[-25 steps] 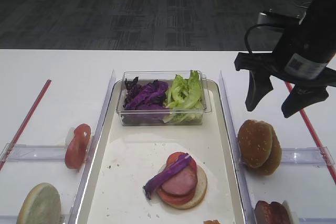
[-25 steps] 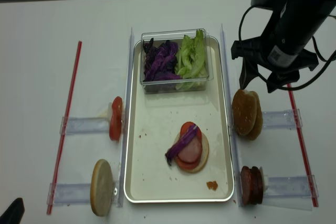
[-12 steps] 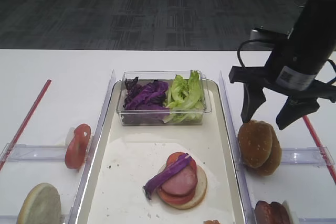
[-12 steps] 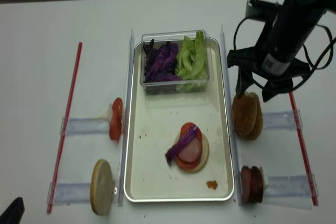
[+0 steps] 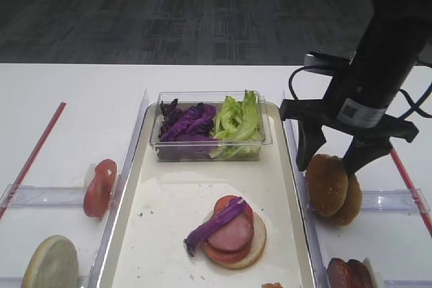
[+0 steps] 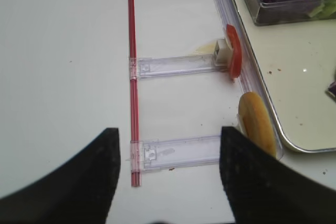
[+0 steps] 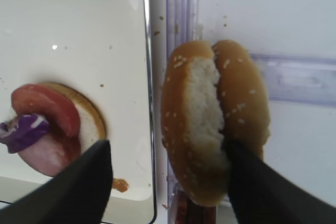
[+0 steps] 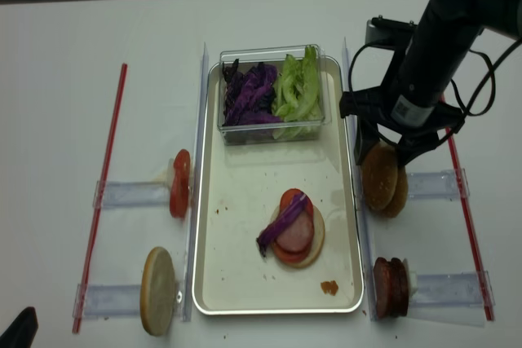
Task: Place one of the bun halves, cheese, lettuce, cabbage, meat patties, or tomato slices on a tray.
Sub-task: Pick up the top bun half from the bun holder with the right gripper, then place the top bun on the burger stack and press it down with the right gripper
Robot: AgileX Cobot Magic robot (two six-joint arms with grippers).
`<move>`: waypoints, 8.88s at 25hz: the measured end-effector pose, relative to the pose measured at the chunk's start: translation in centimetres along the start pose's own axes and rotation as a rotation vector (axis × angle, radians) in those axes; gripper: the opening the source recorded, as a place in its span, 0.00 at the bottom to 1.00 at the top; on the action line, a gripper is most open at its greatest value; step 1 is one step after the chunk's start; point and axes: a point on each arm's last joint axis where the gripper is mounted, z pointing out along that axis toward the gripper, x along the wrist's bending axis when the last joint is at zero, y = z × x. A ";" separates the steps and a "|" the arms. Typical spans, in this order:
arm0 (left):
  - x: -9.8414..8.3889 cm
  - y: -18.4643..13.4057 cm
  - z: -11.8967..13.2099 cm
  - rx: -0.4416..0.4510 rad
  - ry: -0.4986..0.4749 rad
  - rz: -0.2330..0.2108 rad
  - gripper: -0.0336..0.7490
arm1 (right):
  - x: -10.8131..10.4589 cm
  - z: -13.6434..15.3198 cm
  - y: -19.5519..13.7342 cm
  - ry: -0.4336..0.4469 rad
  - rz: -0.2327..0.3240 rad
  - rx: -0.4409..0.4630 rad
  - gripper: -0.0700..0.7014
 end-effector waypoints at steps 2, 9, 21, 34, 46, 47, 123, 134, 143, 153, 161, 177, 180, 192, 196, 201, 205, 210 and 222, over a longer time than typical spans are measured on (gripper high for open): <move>0.0 0.0 0.0 0.000 0.000 0.000 0.55 | 0.3 0.1 0.0 0.000 -0.008 -0.006 0.71; 0.0 0.0 0.0 0.000 0.000 0.000 0.55 | 0.9 0.6 0.1 0.005 -0.024 -0.014 0.71; 0.0 0.0 0.0 0.000 0.000 0.000 0.55 | 0.9 1.2 0.4 -0.016 -0.033 -0.018 0.71; 0.0 0.0 0.0 0.000 0.000 0.000 0.55 | 0.8 1.7 0.6 -0.030 -0.035 -0.007 0.40; 0.0 0.0 0.0 0.000 0.000 0.000 0.55 | 0.7 1.7 0.6 -0.032 -0.037 -0.007 0.33; 0.0 0.0 0.0 0.000 0.000 0.000 0.55 | 0.7 1.7 0.5 -0.033 -0.037 -0.002 0.33; 0.0 0.0 0.0 0.000 0.000 0.000 0.55 | 4.3 -1.2 1.0 0.245 -0.079 0.036 0.32; 0.0 0.0 0.0 0.000 0.000 0.000 0.55 | 5.2 -1.5 0.7 0.283 -0.086 -0.014 0.32; 0.0 0.0 0.0 0.000 0.000 0.000 0.55 | 6.1 -1.7 -1.3 0.424 -0.093 -0.061 0.32; 0.0 0.0 0.0 0.000 0.000 0.000 0.55 | 6.0 -0.4 -3.7 0.633 -0.088 -0.115 0.32; 0.0 0.0 0.0 0.000 0.000 0.000 0.55 | 5.2 2.0 -5.5 0.756 -0.047 -0.115 0.32; 0.0 0.0 0.0 0.000 0.000 0.000 0.55 | 4.5 2.9 -5.7 0.719 -0.074 -0.160 0.32; 0.0 0.0 0.0 0.000 0.000 0.000 0.55 | 4.4 3.0 -5.6 0.704 -0.070 -0.174 0.32; 0.0 0.0 0.0 0.000 0.000 0.000 0.55 | 3.8 5.7 -4.7 0.680 -0.019 -0.114 0.32; 0.0 0.0 0.0 0.000 0.000 0.000 0.55 | 3.7 6.2 -4.6 0.674 -0.011 -0.106 0.32; 0.0 0.0 0.0 0.000 0.000 0.000 0.55 | 3.7 6.2 -4.6 0.673 -0.014 -0.108 0.32; 0.0 0.0 0.0 0.000 0.000 0.000 0.55 | 3.6 6.3 -4.5 0.665 -0.016 -0.111 0.32; 0.0 0.0 0.0 0.000 0.000 0.000 0.55 | 3.6 6.3 -4.6 0.656 -0.028 -0.106 0.32; 0.0 0.0 0.0 0.000 0.000 0.000 0.55 | 3.5 6.4 -4.6 0.642 -0.034 -0.106 0.44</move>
